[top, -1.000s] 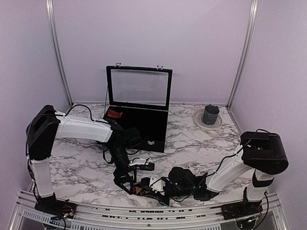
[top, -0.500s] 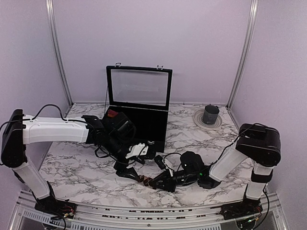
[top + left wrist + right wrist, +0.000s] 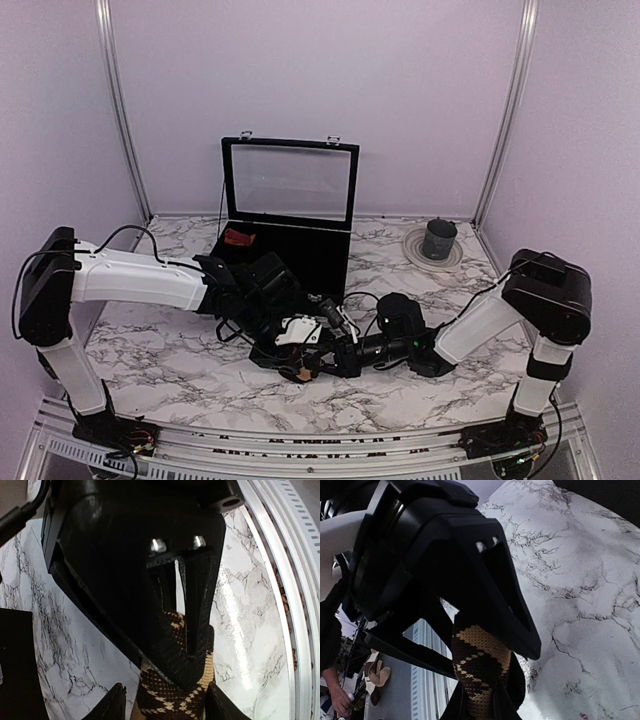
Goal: Roll the socks
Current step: Roll the sock at the center of the board.
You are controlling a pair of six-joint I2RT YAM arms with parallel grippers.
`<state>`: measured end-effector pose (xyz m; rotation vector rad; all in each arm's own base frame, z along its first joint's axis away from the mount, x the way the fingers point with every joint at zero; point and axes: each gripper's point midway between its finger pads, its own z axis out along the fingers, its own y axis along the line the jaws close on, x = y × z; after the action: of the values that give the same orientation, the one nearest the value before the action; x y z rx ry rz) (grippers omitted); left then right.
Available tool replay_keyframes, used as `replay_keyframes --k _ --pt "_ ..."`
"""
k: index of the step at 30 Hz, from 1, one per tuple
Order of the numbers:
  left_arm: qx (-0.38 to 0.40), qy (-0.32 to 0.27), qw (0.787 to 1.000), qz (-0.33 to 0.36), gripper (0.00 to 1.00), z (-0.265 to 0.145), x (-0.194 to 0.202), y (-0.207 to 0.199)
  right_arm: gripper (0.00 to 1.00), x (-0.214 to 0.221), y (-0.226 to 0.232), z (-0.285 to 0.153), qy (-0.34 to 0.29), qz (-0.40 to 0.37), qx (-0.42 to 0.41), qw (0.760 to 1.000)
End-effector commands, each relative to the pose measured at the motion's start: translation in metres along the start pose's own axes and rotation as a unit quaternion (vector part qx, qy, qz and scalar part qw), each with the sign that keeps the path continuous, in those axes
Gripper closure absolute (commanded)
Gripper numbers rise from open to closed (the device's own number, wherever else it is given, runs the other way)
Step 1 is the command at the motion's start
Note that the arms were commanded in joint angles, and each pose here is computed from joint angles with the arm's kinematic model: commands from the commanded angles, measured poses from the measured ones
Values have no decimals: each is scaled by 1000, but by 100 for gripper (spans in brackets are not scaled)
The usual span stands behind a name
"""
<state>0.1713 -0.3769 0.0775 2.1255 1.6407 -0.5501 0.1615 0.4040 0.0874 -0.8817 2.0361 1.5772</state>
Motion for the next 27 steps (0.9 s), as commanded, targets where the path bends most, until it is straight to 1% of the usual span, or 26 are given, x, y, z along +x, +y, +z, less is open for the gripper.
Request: replay_keyframes --k 1,5,9,13,14,15,16,19,21,22,24,27 --pt "-26 14 999 23 45 -1 6 7 100 -18 14 -2 -12 7 -26 1000" --pt "-38 16 999 30 46 -8 3 10 100 -21 17 0 -8 24 -36 999" --pt "-64 22 997 38 66 -15 0 20 100 -26 22 1 -7 42 -47 998" --pt "-37 42 998 32 83 -14 2 16 100 -30 28 0 -10 47 -55 997" --pt "-26 47 998 28 91 -13 4 13 100 -32 29 -1 -12 45 -55 997" --pt "-14 51 998 20 100 -12 4 10 94 -33 29 -2 -15 40 -50 998" --pt "1 54 998 12 100 -12 4 7 87 -32 28 -4 -16 32 -41 999" --pt "59 47 997 -24 100 -19 0 -6 73 -37 22 -15 -31 -16 8 999" --pt "98 19 992 -71 100 -31 -11 -9 67 -46 20 -26 -46 -67 52 995" --pt "123 -8 987 -100 100 -41 -21 -8 65 -52 20 -33 -55 -104 77 990" --pt "174 -39 974 -138 100 -56 -36 -12 61 -62 35 -45 -78 -191 105 973" --pt "259 -84 944 -187 100 -79 -54 -18 58 -73 59 -59 -90 -297 140 940"
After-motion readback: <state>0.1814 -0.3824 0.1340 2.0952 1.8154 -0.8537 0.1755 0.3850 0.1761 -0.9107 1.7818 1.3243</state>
